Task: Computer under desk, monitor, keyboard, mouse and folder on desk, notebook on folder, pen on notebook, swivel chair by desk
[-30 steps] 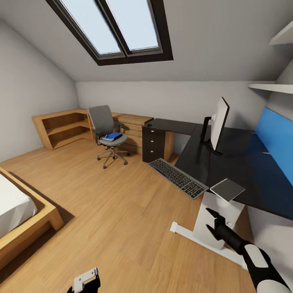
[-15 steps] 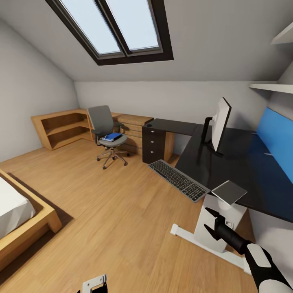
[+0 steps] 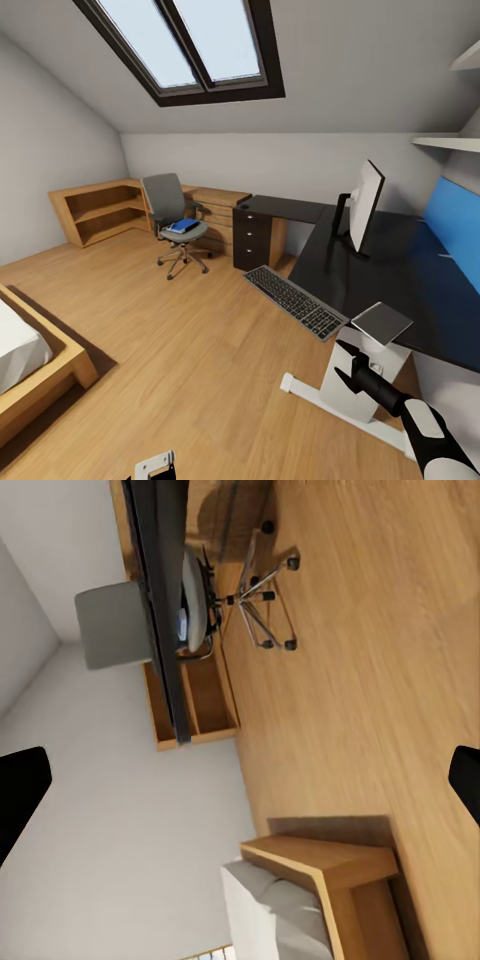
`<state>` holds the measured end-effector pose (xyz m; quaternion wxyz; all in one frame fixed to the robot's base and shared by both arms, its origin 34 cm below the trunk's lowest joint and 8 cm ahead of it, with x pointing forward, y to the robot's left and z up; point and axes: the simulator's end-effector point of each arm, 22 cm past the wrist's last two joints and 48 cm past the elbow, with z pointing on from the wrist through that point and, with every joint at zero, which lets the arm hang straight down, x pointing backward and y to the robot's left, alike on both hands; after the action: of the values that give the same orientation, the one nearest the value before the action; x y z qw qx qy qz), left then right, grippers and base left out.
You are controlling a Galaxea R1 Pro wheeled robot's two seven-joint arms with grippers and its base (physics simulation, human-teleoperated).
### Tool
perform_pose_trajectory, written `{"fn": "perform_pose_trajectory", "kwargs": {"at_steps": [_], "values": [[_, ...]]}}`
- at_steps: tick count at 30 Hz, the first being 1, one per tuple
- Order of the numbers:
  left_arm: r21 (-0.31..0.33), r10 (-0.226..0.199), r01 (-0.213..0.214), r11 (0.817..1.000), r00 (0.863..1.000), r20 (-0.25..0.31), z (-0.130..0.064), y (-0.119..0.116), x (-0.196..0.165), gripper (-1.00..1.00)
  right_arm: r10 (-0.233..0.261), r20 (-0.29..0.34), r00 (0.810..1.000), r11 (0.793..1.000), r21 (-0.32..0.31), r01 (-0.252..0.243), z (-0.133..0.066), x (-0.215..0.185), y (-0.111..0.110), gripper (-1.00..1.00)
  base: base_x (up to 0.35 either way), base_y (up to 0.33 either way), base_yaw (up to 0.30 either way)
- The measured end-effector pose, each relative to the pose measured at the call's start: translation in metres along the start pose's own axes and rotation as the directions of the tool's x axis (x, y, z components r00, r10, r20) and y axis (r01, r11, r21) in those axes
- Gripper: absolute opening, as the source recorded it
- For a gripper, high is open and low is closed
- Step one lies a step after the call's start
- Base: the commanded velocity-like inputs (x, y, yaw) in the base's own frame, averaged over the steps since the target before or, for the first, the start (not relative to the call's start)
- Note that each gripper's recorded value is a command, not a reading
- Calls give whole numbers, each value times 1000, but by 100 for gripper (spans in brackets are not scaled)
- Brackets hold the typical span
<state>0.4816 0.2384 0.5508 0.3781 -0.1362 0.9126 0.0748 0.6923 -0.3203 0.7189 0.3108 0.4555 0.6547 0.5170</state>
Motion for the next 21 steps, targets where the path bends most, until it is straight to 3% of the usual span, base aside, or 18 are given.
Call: {"fn": "perform_pose_trajectory", "kwargs": {"at_steps": [15,21], "values": [[-6,-2,2,1000,1000,-2,0,2,1,100,-1,2,1000,1000,0,1,0,0,0,100,197,0,0],[-7,-2,2,1000,1000,-2,1,2,0,100,-1,2,1000,1000,1,1,0,0,0,100,86,0,0]]}}
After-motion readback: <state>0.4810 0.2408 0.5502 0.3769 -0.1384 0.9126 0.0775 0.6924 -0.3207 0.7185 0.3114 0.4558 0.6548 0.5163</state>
